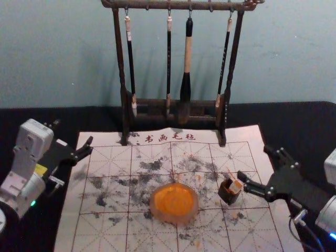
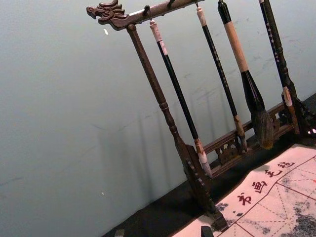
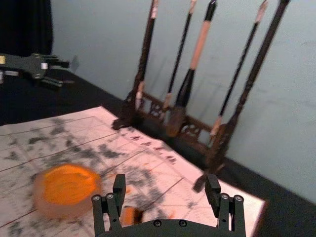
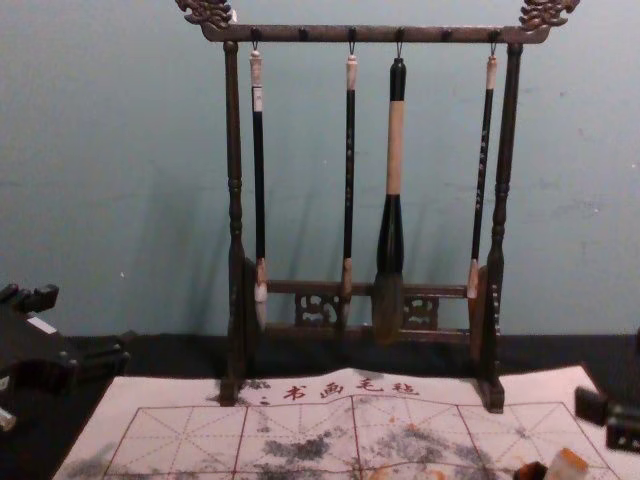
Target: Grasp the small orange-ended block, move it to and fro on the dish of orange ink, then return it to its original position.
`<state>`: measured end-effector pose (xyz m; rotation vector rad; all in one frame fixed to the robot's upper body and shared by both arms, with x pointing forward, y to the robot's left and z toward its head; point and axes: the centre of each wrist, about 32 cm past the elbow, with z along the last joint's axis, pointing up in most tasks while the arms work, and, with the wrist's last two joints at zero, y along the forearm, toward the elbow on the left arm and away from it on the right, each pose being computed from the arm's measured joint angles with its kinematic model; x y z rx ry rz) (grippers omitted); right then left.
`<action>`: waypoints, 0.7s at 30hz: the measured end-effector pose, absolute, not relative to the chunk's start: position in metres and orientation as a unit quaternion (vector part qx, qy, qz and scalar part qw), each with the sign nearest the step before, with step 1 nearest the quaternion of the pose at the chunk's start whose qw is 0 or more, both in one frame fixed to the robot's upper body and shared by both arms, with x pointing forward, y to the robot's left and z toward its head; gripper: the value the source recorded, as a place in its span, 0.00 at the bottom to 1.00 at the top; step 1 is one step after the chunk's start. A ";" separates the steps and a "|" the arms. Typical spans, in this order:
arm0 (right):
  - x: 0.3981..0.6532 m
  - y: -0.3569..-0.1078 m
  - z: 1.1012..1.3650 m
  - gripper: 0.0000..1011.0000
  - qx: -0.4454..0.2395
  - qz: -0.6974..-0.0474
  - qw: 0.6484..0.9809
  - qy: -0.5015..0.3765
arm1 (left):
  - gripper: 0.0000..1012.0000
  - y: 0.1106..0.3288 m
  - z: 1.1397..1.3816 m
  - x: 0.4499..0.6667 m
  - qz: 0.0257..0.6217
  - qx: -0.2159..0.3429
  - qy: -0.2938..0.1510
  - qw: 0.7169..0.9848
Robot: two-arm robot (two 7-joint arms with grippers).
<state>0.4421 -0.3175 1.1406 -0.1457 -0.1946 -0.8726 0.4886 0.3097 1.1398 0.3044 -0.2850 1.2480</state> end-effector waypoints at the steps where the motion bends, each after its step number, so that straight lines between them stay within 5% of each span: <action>1: 0.442 -0.316 1.139 0.99 -0.072 -0.416 0.902 -0.086 | 0.99 0.310 1.140 0.489 0.580 0.141 -0.132 0.791; 21: 0.453 -0.303 1.124 0.99 -0.102 -0.387 0.917 -0.016 | 0.99 0.310 1.140 0.489 0.580 0.141 -0.132 0.791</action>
